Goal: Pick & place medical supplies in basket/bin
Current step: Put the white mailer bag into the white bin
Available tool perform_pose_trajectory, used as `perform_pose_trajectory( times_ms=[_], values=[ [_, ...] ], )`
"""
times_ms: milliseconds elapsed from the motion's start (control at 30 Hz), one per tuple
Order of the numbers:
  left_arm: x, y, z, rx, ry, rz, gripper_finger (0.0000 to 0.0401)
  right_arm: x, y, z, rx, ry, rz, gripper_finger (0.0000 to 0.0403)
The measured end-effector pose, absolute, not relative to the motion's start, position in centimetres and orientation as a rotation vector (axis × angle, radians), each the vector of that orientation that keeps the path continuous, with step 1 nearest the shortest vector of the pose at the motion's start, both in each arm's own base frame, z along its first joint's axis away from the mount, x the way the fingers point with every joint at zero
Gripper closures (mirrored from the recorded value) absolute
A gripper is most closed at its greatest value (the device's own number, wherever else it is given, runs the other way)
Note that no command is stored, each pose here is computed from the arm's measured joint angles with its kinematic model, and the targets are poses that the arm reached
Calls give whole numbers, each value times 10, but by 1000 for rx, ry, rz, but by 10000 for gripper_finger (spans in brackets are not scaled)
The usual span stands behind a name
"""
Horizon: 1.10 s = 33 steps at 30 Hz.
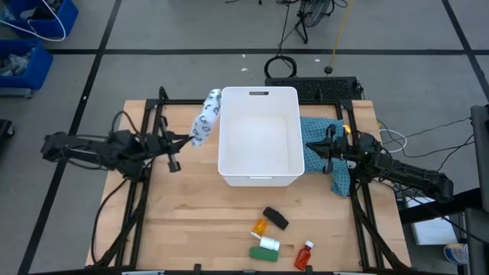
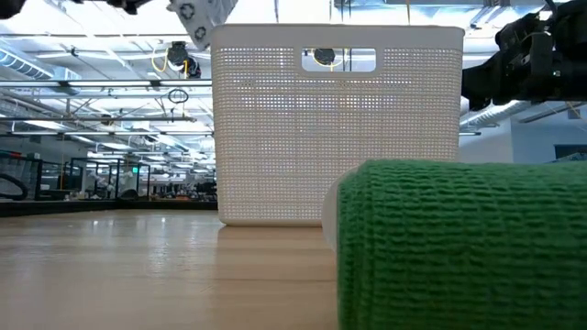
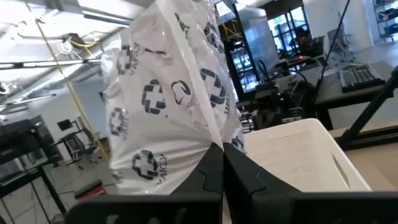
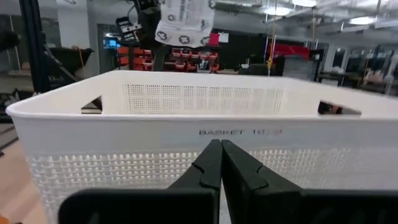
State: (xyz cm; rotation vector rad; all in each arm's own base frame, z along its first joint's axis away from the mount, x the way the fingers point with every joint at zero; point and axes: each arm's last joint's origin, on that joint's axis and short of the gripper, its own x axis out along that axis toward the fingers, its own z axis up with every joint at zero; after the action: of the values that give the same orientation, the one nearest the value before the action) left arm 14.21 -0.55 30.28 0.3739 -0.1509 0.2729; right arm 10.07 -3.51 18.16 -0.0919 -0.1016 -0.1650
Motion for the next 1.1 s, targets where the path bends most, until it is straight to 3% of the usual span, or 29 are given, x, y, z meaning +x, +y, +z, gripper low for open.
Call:
perform_pose_trajectory(
  times_ms=[200, 467, 833, 1100],
  values=[
    [176, 5, 341, 401, -137, 218, 401, 101, -35, 183, -168, -107, -170, 403],
    [249, 45, 374, 358, 53, 99, 401, 100, -35, 184, -214, -120, -173, 403],
    [358, 80, 359, 286, 395, -71, 401, 100, -35, 185, -245, -129, -176, 403],
    [381, 91, 333, 270, 526, -87, 401, 100, -35, 184, -237, -118, -174, 403]
  ],
)
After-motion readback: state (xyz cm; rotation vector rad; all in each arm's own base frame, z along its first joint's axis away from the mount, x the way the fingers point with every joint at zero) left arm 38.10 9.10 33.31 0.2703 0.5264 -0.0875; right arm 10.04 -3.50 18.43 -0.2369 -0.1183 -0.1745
